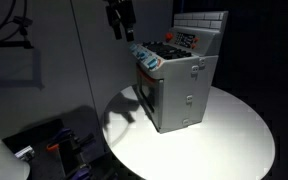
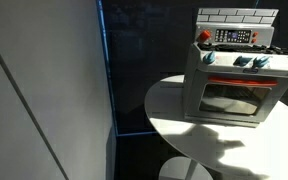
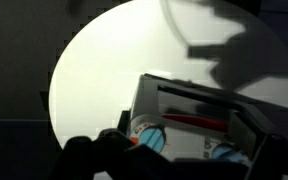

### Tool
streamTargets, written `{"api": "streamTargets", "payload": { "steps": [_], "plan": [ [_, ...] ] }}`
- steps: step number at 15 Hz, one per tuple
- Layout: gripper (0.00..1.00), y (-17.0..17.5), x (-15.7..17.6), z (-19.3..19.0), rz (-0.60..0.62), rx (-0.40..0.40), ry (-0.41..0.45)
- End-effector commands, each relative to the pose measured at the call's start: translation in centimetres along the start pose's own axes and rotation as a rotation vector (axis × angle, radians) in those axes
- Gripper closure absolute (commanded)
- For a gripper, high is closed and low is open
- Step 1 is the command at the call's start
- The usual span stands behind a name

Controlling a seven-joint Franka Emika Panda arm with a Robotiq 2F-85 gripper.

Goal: Press an orange top button on the microwave controlling panel of the stove

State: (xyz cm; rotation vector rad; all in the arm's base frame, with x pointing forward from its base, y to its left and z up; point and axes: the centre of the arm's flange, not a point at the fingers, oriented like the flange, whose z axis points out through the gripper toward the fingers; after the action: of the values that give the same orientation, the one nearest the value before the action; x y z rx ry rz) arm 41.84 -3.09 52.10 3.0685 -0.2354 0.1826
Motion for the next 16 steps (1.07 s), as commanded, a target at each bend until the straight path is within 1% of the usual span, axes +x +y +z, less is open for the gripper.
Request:
{"api": "streamTargets", "payload": {
  "steps": [1, 7, 11, 13, 14, 16],
  "plan": [
    [0.00, 0.9, 3.4, -0.7, 0.089, -0.048, 0.031],
    [0.00, 2.0, 7.6, 0.7, 0.196, -0.064, 0.082],
    [0.00, 2.2, 9.6, 1.6, 0.248, -0.078, 0.145],
    [0.00, 2.2, 10.0, 1.8, 0.257, -0.090, 0.150],
    [0.00, 2.1, 8.7, 2.3, 0.233, -0.068, 0.135],
    [0.00, 2.1, 9.1, 2.5, 0.239, -0.073, 0.135]
  ]
}}
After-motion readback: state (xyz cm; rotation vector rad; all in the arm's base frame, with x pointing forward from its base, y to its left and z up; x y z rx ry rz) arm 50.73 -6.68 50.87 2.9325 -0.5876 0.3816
